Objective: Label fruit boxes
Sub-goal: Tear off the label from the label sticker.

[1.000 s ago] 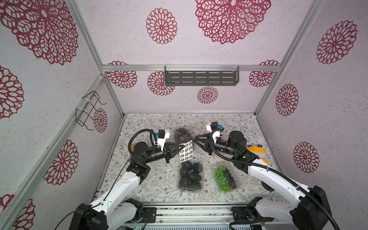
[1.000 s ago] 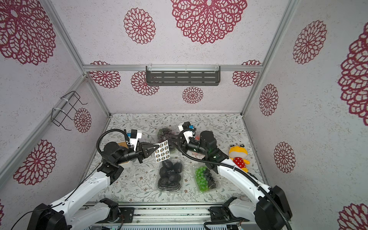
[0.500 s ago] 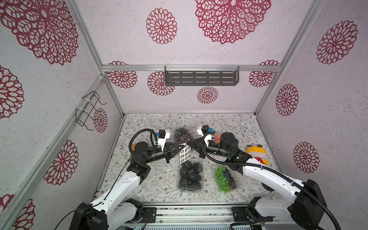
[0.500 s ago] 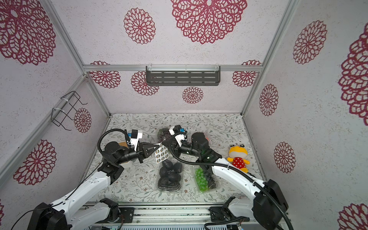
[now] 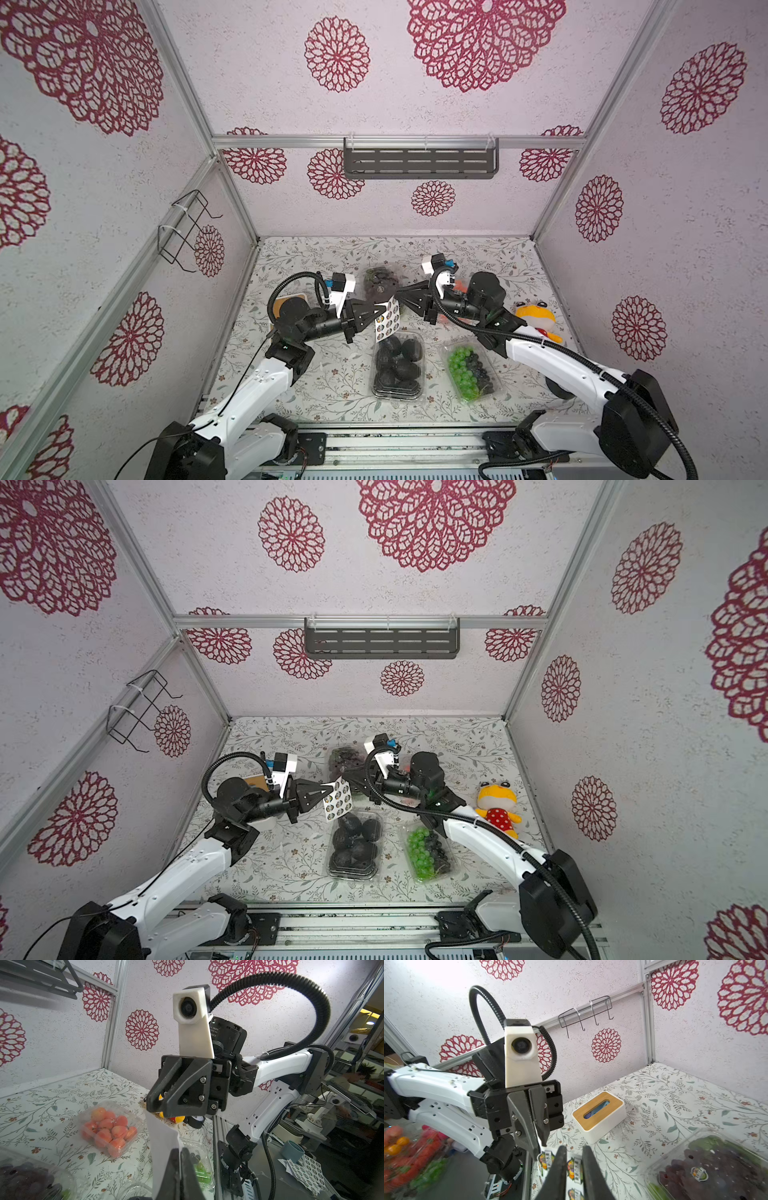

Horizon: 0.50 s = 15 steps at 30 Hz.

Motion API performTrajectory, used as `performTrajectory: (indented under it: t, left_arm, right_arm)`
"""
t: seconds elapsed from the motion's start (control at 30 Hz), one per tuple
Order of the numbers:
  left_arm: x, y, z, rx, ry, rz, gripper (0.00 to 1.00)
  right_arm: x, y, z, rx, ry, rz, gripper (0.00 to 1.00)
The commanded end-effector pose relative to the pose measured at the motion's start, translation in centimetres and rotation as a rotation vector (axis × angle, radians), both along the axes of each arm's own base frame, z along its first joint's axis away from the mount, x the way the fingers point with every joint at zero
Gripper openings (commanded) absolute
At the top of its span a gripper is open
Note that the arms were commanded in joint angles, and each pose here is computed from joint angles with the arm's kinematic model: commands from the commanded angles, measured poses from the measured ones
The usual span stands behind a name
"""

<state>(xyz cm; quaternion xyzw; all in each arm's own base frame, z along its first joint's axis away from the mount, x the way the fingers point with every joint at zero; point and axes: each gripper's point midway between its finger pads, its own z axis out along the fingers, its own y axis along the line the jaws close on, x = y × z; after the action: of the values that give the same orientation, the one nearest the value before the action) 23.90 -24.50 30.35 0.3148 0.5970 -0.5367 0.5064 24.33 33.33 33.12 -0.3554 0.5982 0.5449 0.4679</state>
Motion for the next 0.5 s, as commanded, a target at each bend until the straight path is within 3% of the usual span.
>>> performTrajectory:
  t: [0.0,0.27,0.47]
  left_arm:
    - [-0.3,-0.1,0.2,-0.008,-0.013,-0.015,0.00]
    - [-0.2,-0.1,0.3,-0.009,-0.016,-0.009,0.00]
    - [0.0,-0.1,0.2,-0.008,-0.011,-0.005,0.00]
  right_arm:
    - [-1.4,0.4,1.8,0.051,-0.016,0.091,0.26]
    - [-2.2,0.6,1.6,0.058,0.005,0.148,0.30]
    - [-2.6,1.0,1.3,0.053,0.017,0.184,0.40]
